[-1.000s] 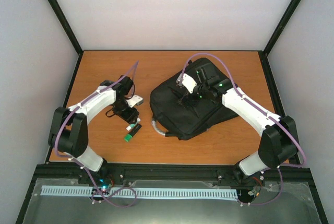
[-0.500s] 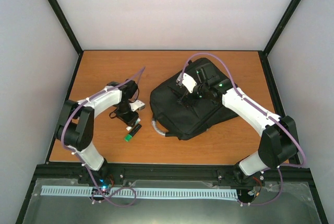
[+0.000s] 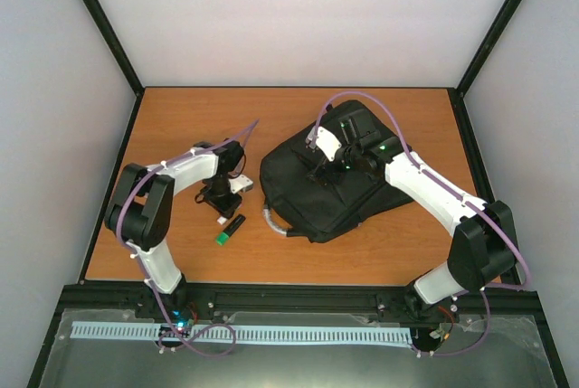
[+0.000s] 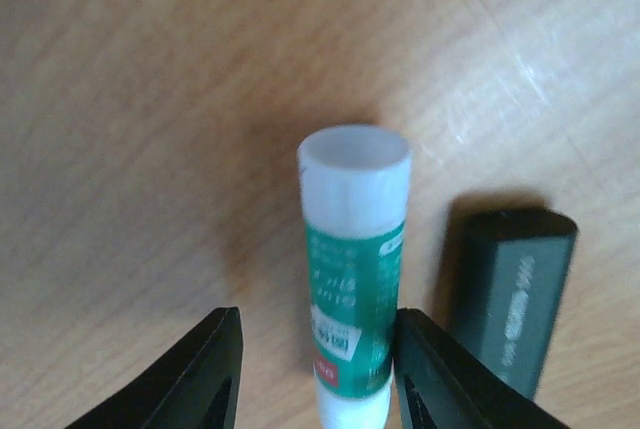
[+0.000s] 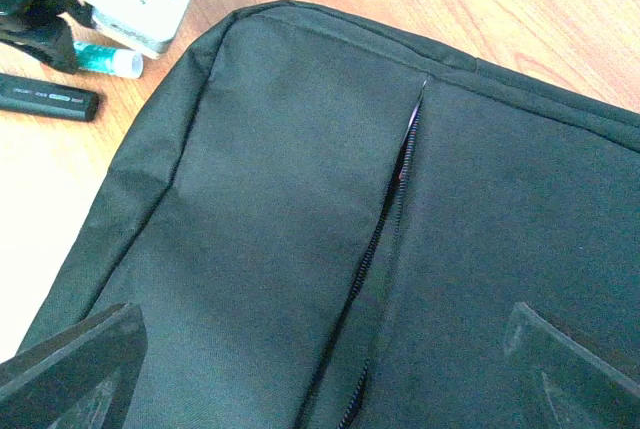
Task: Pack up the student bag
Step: Pick up the stationery from the center of the board.
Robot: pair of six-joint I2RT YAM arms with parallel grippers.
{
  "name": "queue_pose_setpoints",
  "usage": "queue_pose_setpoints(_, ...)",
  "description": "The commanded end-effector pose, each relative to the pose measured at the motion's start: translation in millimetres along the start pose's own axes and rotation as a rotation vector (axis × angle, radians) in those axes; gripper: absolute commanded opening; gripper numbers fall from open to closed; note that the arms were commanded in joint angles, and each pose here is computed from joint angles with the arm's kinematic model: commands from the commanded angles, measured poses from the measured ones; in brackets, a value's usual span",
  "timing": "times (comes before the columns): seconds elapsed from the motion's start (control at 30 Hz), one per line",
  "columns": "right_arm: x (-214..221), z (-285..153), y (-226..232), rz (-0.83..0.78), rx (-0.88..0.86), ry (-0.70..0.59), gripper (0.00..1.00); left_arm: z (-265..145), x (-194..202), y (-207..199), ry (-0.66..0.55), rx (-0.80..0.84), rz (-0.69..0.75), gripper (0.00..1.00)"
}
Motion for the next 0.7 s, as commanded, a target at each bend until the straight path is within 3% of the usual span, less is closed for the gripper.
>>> queue_pose_setpoints(0.0, 0.1, -3.3, -2.7, -0.014, 0.021, -0.013, 1.00, -7.0, -24.1, 21.0, -0.031, -0.093, 0.048, 0.44)
queue_pose_setpoints(0.27, 6.1, -6.1, -3.9, -0.020, 0.035, -0.006, 1.00, -12.9, -36.7, 33.1, -0.044, -0.120, 0.068, 0.42)
queue_pose_setpoints(0.43, 8.3, -7.8, -6.4, -0.012, 0.040, -0.008, 1.00, -13.9, -23.5, 25.1, -0.025, -0.101, 0.048, 0.53)
queue_pose_setpoints(0.67, 7.6, -5.0, -6.2, -0.001, 0.021, -0.009, 1.00, -2.7, 1.3, 20.1, 0.024, -0.103, 0.028, 0.51)
Point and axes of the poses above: each gripper's point midway between its finger pads, its own z axis out along the fingers, its own y axis along the line the jaws close on, x = y × z, the point moved 4 cm from there along -z, back along the fingers, and after that the axes turned 12 degrees about z, right-handed, at the moved point
